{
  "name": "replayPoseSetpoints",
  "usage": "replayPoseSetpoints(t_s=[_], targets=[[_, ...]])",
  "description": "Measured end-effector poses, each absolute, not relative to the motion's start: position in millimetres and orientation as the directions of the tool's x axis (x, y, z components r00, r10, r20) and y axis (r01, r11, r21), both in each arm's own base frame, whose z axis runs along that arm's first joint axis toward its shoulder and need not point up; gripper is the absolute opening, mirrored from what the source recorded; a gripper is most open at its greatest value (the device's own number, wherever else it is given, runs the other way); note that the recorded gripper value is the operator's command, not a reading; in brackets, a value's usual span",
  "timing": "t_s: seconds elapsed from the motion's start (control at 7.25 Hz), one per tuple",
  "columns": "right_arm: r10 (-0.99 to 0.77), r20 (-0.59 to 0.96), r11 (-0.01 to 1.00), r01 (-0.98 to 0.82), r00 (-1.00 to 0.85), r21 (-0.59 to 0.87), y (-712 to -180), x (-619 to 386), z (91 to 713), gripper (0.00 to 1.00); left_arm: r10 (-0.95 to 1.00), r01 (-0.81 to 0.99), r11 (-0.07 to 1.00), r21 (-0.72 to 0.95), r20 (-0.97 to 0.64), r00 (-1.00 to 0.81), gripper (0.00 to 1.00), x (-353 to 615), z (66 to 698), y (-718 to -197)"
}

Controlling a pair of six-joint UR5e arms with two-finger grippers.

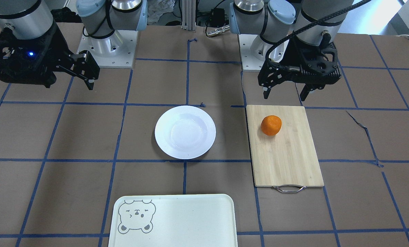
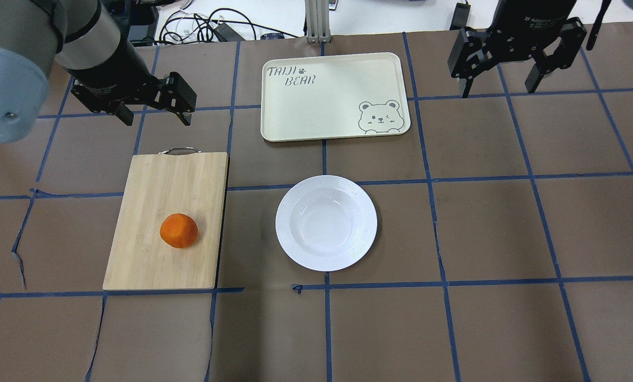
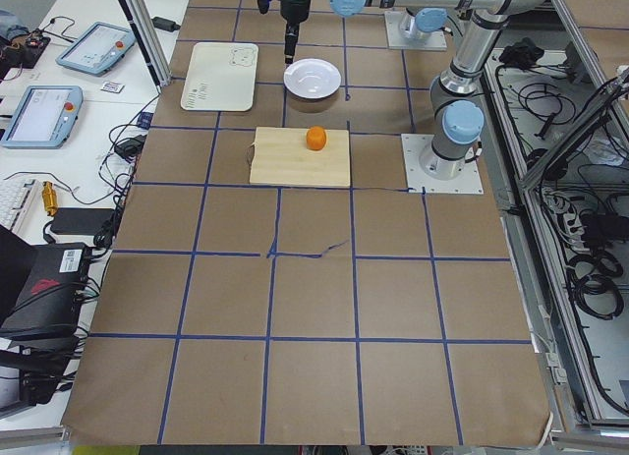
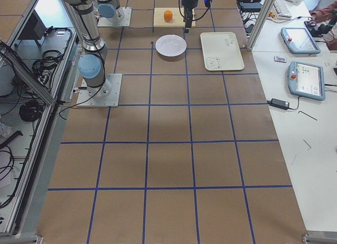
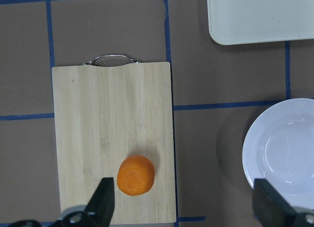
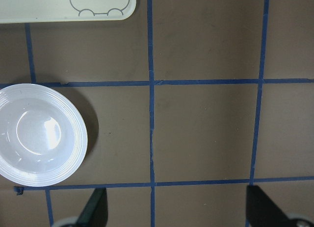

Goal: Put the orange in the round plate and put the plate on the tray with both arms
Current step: 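Lower the left gripper over the orange on the cutting board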

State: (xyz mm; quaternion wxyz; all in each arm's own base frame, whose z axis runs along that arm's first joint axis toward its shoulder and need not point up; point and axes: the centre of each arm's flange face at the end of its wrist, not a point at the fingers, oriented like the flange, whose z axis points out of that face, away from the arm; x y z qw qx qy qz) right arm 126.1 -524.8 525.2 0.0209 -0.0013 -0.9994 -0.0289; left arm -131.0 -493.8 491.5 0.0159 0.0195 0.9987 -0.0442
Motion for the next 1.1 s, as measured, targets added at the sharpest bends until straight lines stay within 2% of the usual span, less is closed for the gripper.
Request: replayPoseSetpoints(t_s=[0.69,1.1], targets=[[0.01,0.017,0.997,0.012,-1.0,0.076,-526,123,518,1.0,0.039,0.042,0.997,-0.062,-0.039,-0.998,1.0,-131,480,-489],[0.016,0.02,0.995,0.018,-1.0,0.095,-524,122,509,1.0,0.031,0.026,0.994,0.106,-0.051,-0.998,1.0,-125,396,-470]])
